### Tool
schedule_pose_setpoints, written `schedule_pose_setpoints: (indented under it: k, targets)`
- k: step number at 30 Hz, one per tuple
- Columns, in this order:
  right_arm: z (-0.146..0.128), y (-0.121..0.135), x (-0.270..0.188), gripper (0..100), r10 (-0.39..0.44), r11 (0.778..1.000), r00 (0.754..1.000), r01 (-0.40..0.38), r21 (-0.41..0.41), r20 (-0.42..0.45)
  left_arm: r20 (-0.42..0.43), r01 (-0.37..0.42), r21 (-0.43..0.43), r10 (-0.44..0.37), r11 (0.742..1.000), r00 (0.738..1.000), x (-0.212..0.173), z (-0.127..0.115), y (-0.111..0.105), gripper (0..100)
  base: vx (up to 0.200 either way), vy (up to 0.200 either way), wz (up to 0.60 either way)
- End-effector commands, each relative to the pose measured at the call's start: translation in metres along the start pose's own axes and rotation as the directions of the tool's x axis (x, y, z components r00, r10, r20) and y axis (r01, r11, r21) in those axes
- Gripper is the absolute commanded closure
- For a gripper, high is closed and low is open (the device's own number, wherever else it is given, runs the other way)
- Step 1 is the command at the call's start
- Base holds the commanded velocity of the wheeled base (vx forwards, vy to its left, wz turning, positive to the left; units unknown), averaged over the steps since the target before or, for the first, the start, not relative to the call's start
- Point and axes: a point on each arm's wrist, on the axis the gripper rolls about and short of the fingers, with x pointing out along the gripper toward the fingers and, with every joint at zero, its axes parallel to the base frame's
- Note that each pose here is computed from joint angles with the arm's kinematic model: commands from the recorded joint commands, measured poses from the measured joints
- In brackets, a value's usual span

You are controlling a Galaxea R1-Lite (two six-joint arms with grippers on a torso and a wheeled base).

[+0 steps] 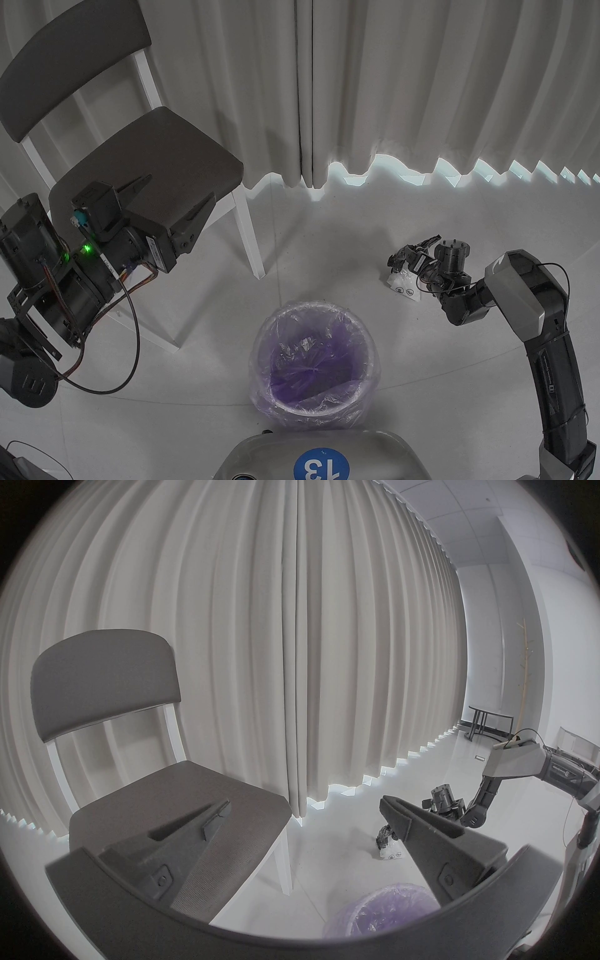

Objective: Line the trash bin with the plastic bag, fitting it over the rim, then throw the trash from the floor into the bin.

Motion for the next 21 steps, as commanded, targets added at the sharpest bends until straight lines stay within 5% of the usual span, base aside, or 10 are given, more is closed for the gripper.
schedule_pose_setpoints:
  k: [1,4,5,21]
  targets:
    - [-0.0196,-0.0064,0.0059,0,-0.013,1.000,1.000,0.013,-0.006,-0.025,-0.004,0.004,-0.001,-0.004,1.000,1.000,0.0012,-0.0013,-0.0012,0,0.000,0.000,0.00]
    - [-0.0215,-0.0044,0.0071,0,-0.010,1.000,1.000,0.009,-0.007,-0.022,0.004,0.004,0.000,-0.004,1.000,1.000,0.0013,-0.0009,-0.0015,0,0.000,0.000,0.00]
    - [-0.0226,-0.0042,0.0066,100,-0.010,1.000,1.000,0.010,-0.008,-0.025,0.007,0.004,0.000,-0.004,1.000,1.000,0.0011,-0.0008,-0.0015,0,0.000,0.000,0.00]
    - [-0.0219,-0.0046,-0.0008,100,-0.019,1.000,0.999,0.019,-0.019,-0.051,-0.004,-0.003,0.000,0.003,1.000,1.000,0.0005,-0.0036,-0.0018,0,0.000,0.000,0.00]
